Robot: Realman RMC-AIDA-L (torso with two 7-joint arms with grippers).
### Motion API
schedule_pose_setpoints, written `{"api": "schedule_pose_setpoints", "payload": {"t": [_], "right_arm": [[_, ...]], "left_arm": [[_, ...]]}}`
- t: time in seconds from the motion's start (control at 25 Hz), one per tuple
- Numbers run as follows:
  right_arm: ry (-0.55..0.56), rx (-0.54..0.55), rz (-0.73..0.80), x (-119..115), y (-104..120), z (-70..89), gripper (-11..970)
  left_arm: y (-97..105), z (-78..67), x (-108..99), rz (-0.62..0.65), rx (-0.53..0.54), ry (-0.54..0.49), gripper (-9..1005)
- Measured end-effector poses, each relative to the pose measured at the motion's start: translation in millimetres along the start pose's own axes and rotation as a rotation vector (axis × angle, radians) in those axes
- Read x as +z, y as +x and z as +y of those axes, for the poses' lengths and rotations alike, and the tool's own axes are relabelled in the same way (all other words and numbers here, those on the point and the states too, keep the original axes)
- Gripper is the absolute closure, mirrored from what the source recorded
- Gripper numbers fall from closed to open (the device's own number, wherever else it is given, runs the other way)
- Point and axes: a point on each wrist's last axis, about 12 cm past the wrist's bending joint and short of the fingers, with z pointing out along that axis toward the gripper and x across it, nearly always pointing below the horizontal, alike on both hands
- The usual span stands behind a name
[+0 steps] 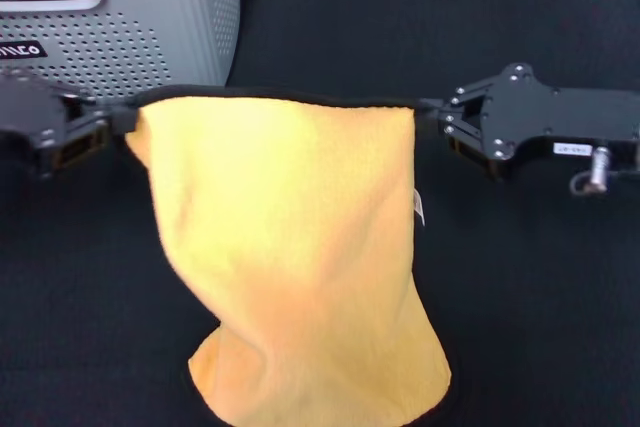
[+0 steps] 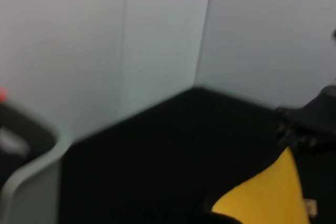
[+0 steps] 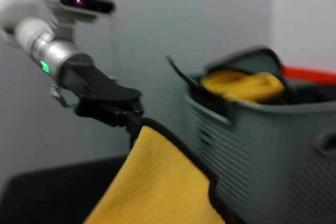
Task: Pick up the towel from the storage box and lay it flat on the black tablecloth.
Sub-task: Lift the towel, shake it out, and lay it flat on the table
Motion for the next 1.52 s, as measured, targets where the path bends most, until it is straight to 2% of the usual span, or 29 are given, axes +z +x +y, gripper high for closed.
{"api": "schedule_pose_setpoints", "payload": {"t": [0.04,0.12,0.28,0.48,0.72,1.16,1.52], "right_arm": [[0.021,0.0,0.012,3,3,-4.5,942],[0.066,-0.002,0.035,6,10,-12.8,942],[0.143,-0.034,0.083,5,16,-23.4,942],[0.224,-0.084,0.134,1,18,-36.1,942],[0.292,-0.123,0.171,-7,15,-50.6,942],[0.357,-0.159,0.248,-7,20,-58.6,942],[0.408,-0.222,0.262,-14,12,-68.0,943]], "left_arm": [[0,0.0,0,0.0,0.0,0.0,968],[0,23.2,29,0.091,-0.031,-0.035,968],[-6,36.8,49,0.152,-0.025,-0.056,968],[-16,43.7,74,0.238,0.025,-0.088,968],[-21,45.4,90,0.282,0.062,-0.11,967],[-25,45.3,93,0.267,0.083,-0.125,967],[-49,31.2,107,0.226,0.166,-0.072,966]]}}
